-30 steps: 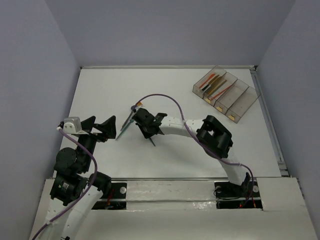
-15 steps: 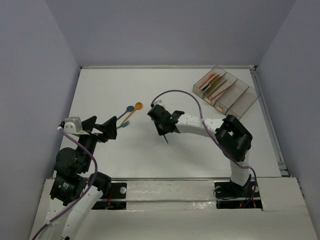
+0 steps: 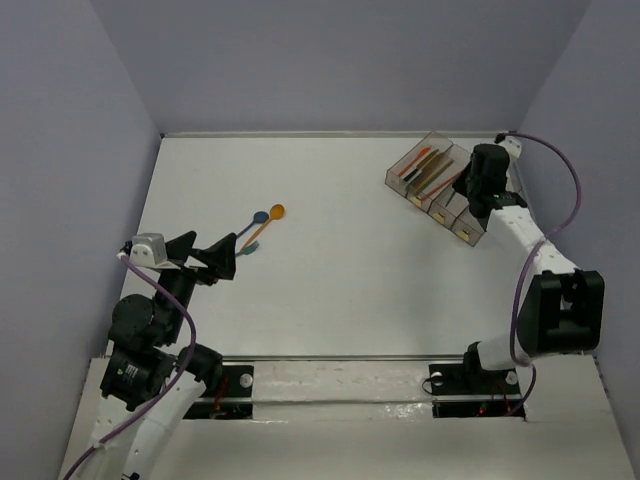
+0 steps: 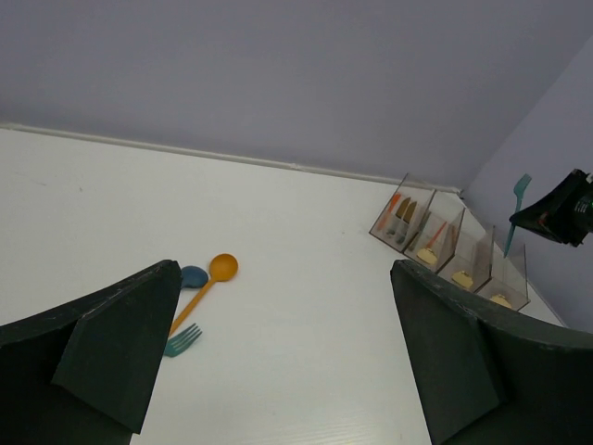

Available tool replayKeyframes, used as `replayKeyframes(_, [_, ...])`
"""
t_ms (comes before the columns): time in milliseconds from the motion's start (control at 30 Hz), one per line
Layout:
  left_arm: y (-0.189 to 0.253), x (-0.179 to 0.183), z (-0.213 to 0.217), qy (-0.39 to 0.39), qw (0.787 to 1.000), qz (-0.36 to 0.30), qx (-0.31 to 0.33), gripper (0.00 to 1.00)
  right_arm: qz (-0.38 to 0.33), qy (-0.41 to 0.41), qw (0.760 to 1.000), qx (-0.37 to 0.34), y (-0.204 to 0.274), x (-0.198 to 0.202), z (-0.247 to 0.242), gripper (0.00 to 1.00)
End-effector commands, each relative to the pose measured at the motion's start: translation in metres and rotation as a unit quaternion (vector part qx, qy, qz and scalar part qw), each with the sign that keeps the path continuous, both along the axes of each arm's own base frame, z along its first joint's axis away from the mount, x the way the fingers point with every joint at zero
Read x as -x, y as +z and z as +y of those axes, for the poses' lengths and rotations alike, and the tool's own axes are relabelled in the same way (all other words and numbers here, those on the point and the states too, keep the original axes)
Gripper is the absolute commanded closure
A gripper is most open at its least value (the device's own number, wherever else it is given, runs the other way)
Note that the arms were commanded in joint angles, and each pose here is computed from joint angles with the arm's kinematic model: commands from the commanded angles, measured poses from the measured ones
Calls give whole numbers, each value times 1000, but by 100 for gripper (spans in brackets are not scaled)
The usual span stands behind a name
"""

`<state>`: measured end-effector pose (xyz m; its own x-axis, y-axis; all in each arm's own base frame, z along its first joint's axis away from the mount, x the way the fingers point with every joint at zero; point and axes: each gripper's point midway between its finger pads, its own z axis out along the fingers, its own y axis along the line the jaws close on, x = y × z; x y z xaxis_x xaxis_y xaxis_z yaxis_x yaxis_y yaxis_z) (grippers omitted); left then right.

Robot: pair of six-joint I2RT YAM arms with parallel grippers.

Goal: Sort the eating utensils into containers

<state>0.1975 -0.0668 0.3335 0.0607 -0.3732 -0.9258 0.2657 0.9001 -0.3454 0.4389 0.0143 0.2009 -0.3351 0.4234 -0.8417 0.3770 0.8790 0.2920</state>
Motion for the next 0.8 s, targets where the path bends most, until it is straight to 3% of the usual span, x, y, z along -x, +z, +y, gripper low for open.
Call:
replayKeyframes(0, [7, -3, -4, -9, 1000, -16, -1, 1, -26, -30, 998, -46, -6, -26, -32, 100])
replayKeyframes(133, [6, -3, -5, -9, 1000, -14, -3, 1, 5, -60, 996, -61, -34, -50, -69, 100])
replayKeyframes(300, [5, -4, -6, -10, 1000, -12, -4, 1, 13, -76, 996, -55, -46, -62, -80, 97])
replayKeyframes(367, [6, -5, -6, -11, 1000, -13, -4, 1, 8, -79, 995, -57, -46, -62, -84, 84])
replayKeyframes(400, [6, -5, -6, -11, 1000, -13, -4, 1, 2, -77, 995, -58, -42, -63, -83, 70])
replayKeyframes(533, [5, -6, -8, -15, 1000, -11, -5, 1, -9, -63, 996, -63, -33, -64, -79, 35])
replayKeyframes(600, [5, -5, -8, -15, 1000, -12, -5, 1, -14, -44, 997, -70, -28, -63, -72, 26])
replayKeyframes(733, [6, -5, -7, -13, 1000, -14, -4, 1, -25, 17, 997, -71, -16, -50, -27, 23])
replayKeyframes(767, [7, -5, -7, -13, 1000, -14, -4, 1, -25, 53, 996, -70, -13, -42, 7, 23])
